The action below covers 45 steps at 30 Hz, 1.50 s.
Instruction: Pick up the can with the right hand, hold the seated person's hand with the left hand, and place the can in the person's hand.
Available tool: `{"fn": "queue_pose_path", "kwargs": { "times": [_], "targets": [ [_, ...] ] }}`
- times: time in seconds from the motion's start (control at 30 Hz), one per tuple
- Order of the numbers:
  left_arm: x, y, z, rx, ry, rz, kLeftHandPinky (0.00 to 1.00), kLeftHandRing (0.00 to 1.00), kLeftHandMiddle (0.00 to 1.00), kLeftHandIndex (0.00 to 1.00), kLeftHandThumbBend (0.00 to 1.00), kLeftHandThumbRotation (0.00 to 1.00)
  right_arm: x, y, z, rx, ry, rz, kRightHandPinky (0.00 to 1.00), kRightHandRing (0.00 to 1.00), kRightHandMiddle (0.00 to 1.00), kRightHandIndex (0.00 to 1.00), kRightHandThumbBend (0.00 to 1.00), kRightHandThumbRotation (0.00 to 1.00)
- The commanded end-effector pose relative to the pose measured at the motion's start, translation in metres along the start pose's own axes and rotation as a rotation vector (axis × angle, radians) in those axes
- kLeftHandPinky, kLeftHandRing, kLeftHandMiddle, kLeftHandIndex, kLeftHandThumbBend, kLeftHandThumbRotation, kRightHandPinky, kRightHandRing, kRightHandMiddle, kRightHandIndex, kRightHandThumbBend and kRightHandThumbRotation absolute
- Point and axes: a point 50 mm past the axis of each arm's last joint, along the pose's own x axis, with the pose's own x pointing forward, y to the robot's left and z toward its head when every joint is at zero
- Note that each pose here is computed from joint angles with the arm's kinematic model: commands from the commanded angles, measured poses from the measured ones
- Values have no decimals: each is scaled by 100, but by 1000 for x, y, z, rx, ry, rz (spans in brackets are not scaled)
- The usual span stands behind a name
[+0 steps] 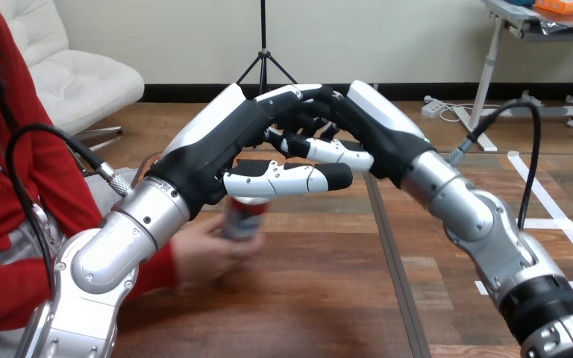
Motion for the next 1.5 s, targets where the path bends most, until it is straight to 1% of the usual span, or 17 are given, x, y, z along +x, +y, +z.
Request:
{"fn": "queue_pose_path", "kwargs": {
  "times": [0.0,0.17,0.33,0.5,0.53,0.6,0.73,0.77,0.83,0.93,0.97,1.03,1.1,1.13,1.17,1.33,1.47],
  "targets": [
    [-1,10,4,29,-33,75,65,82,85,85,100,86,-3,-16,7,4,-53,-65,57,67,70,70,94,100],
    [-4,7,4,1,-33,108,64,82,85,85,100,96,-7,-15,5,35,-61,-79,58,68,70,70,95,100],
    [-7,4,3,-26,-59,155,65,82,84,84,100,99,-14,-14,3,65,-72,-89,61,70,71,72,97,100],
    [-13,-3,1,-98,-91,224,64,79,81,81,99,100,-26,-12,1,128,-85,-112,63,72,73,73,97,100],
    [-14,-4,0,-108,-94,232,63,78,80,79,94,100,-27,-12,1,136,-85,-115,65,73,74,75,98,100],
    [-17,-9,-1,-146,-109,264,63,77,78,77,88,100,-35,-10,0,171,-87,-128,67,74,74,76,99,100],
    [-23,-17,-5,-225,-116,294,59,72,75,72,76,100,-48,-7,0,222,-89,-155,70,76,76,78,100,100],
    [-26,-20,-7,-244,-117,302,58,72,75,71,75,100,-53,-6,0,241,-96,-169,71,77,77,79,100,100],
    [-29,-22,-8,-258,-120,310,56,70,73,69,71,100,-60,-4,0,260,-103,-185,70,77,77,79,100,100],
    [-36,-28,-11,-264,-125,325,54,68,71,67,66,100,-72,0,1,309,-106,-213,69,76,78,80,100,100],
    [-39,-30,-13,-271,-130,331,54,67,70,66,65,100,-78,2,1,331,-113,-227,68,76,78,80,100,100],
    [-42,-32,-14,-279,-137,338,53,65,68,63,58,100,-85,4,2,353,-119,-241,67,76,78,80,99,100],
    [-48,-36,-15,-307,-138,348,52,64,66,62,56,100,-94,8,2,385,-131,-256,67,76,79,80,98,100],
    [-49,-36,-16,-314,-138,350,52,63,66,61,55,100,-97,9,2,394,-133,-260,66,76,79,80,98,100],
    [-54,-38,-17,-332,-131,357,51,63,65,61,54,100,-103,12,1,421,-134,-268,66,76,79,80,98,100],
    [-66,-43,-20,-380,-113,369,51,62,64,59,60,100,-122,21,1,502,-130,-286,67,76,80,81,97,100],
    [-76,-46,-25,-420,-91,381,51,62,64,59,65,100,-139,31,-2,566,-116,-320,68,77,80,81,95,100]
  ]
}}
